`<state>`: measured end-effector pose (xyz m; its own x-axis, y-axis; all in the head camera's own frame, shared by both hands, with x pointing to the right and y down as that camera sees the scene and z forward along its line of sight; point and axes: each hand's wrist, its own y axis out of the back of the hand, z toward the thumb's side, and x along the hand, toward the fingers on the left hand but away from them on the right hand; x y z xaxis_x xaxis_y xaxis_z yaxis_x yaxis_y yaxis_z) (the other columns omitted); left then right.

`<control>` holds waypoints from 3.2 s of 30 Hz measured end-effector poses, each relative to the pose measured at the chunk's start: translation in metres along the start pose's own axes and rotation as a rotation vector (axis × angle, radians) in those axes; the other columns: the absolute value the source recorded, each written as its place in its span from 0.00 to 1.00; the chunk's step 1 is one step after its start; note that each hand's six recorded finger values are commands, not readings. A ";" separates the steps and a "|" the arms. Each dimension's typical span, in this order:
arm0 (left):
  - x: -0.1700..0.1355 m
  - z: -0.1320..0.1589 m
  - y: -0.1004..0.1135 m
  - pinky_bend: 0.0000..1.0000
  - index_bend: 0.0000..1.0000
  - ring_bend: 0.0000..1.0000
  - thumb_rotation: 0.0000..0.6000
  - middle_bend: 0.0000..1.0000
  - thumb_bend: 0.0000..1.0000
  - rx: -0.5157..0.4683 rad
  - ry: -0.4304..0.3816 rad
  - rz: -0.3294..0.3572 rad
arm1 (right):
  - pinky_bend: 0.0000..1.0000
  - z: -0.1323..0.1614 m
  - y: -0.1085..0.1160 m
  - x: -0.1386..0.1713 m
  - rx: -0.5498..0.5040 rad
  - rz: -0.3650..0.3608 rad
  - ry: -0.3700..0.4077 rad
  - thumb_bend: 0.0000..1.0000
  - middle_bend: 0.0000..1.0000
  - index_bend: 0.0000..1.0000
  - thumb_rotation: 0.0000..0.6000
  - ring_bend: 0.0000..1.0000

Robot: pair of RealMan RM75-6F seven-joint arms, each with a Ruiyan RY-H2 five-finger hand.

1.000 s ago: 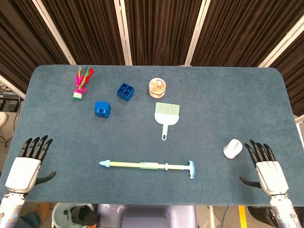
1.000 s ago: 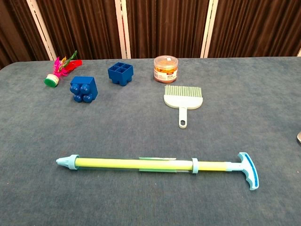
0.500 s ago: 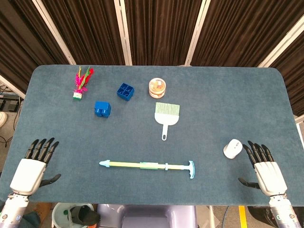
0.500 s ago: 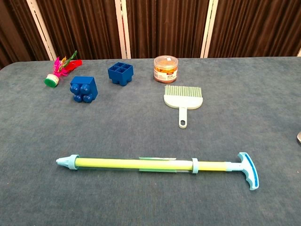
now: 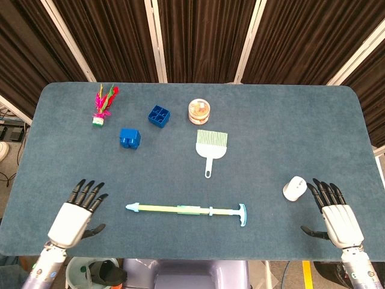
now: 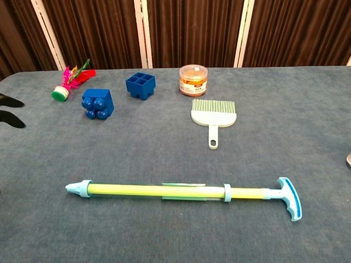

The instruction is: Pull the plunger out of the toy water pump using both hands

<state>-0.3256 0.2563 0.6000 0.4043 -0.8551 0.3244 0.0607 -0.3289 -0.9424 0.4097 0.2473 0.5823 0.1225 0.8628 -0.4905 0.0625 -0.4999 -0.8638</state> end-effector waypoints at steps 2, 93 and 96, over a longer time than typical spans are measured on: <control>0.007 0.010 -0.004 0.07 0.39 0.06 1.00 0.13 0.11 0.003 -0.014 -0.005 | 0.00 -0.001 0.000 -0.001 -0.003 0.004 0.000 0.00 0.00 0.00 1.00 0.00; 0.084 0.105 -0.075 0.07 0.65 0.16 1.00 0.25 0.56 0.069 -0.194 -0.016 | 0.00 0.057 -0.066 -0.023 -0.006 -0.043 0.176 0.38 0.00 0.30 1.00 0.00; 0.086 0.109 -0.077 0.07 0.65 0.16 1.00 0.25 0.56 0.060 -0.205 -0.019 | 0.00 0.066 -0.073 -0.030 0.019 -0.025 0.183 0.38 0.00 0.30 1.00 0.00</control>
<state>-0.1963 0.2519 0.6913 0.5792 -0.7479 0.3243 0.1212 -0.3144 -0.9415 0.3358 0.2630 0.6529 0.2998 0.8457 -0.4414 0.0495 -0.4759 -0.8781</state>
